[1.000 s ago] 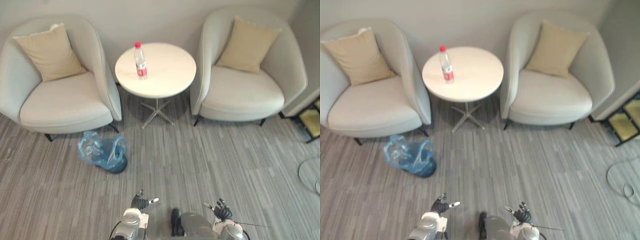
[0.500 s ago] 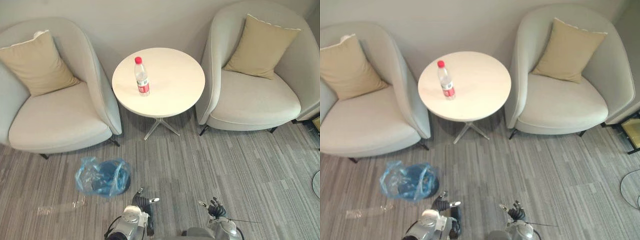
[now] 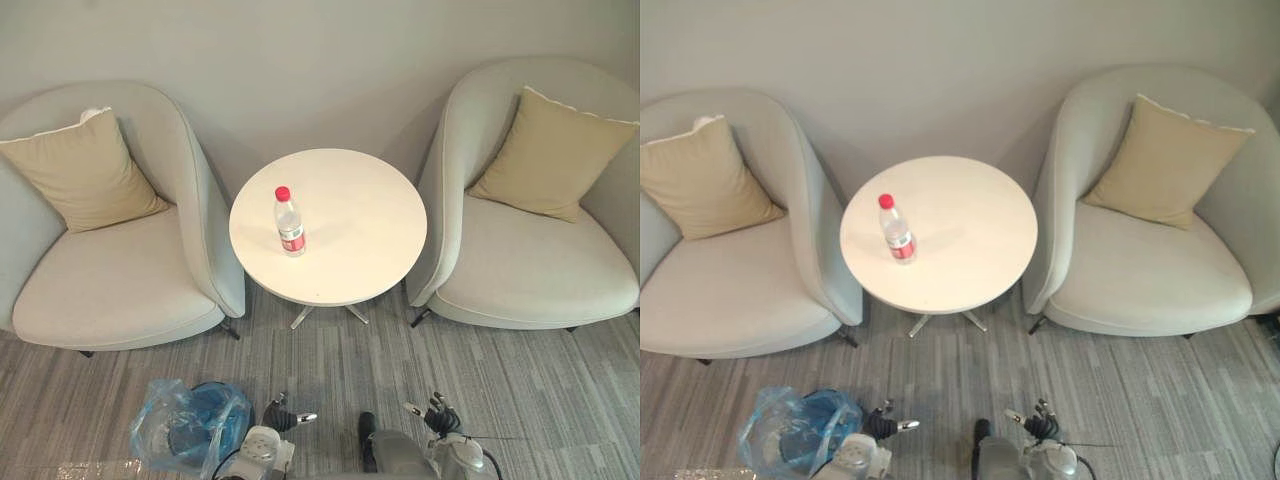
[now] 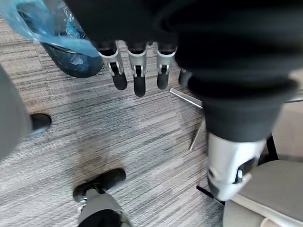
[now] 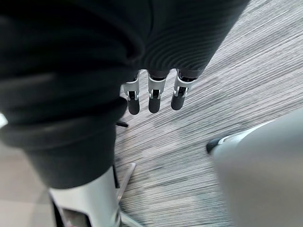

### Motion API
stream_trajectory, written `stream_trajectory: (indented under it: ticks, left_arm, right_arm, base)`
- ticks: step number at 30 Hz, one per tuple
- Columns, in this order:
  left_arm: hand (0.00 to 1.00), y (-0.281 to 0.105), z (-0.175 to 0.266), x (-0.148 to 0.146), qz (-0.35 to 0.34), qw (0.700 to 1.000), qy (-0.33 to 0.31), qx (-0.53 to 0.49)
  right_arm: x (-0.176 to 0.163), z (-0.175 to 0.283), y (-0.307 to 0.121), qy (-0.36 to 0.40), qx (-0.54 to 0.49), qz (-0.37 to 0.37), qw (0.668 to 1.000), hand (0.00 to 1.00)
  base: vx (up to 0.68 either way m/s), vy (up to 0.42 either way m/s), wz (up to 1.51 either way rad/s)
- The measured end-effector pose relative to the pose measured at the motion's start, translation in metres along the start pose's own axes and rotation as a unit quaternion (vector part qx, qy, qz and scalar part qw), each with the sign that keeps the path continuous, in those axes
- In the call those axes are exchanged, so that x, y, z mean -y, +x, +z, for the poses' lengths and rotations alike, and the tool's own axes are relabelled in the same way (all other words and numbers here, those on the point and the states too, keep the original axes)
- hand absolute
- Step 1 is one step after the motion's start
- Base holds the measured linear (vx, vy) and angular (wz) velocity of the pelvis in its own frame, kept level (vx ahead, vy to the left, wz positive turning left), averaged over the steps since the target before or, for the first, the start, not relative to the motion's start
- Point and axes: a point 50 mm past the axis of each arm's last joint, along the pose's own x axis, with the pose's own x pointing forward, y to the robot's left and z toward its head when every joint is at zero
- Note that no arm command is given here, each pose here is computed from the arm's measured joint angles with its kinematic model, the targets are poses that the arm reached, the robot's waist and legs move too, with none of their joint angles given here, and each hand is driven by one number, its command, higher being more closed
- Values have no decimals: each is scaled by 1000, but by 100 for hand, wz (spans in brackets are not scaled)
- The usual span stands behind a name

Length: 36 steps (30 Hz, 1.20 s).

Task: Gather rubbish on tea table into small bin, then transfer packed bag to large trash can.

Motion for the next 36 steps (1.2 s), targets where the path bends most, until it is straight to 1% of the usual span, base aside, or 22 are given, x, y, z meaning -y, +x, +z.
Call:
stream_trajectory:
  ticks: [3,6,8,11,14,23,27,28,32,36]
  left_arm:
    - [0,-1,-1,-2,13,999,-33,2]
    - [0,-2,0,-1,14,999,-41,9]
    - [0,-2,1,-1,13,999,-38,12]
    - [0,-2,2,2,6,1000,-27,15]
    - [0,-2,-3,-9,13,1000,-7,8]
    - [0,-5,-17,-21,27,1000,6,-13]
    - [0,-5,-19,-24,35,999,-3,-16]
    - [0,-6,-20,-26,42,999,-10,-17]
    - [0,-7,-23,-29,53,998,-14,-20]
    - [0,-7,-23,-29,53,998,-14,-20]
  right_arm:
    - [0,-7,-3,4,-7,0,1000,0]
    - [3,-7,-3,8,-8,-5,1000,0]
    - [4,-7,-3,21,-8,-9,1000,0]
    - [8,-6,-2,18,-10,-13,1000,0]
    - [3,-11,-4,22,-15,-8,1000,0]
    - [-2,-13,-5,13,-15,-6,1000,0]
    - [-1,15,-9,-2,62,-6,998,0]
    - [1,32,-14,-11,108,-8,994,0]
    - [11,71,-33,-59,226,-13,972,0]
    - [8,97,-45,-80,293,-19,952,0]
  base:
    - [72,-112,32]
    - [90,13,-10]
    - [107,128,-38]
    - [172,184,-30]
    - [236,159,3]
    - [164,22,7]
    - [48,-68,-7]
    - [27,-57,-12]
    - [2,-44,-4]
    - [-21,-7,-1]
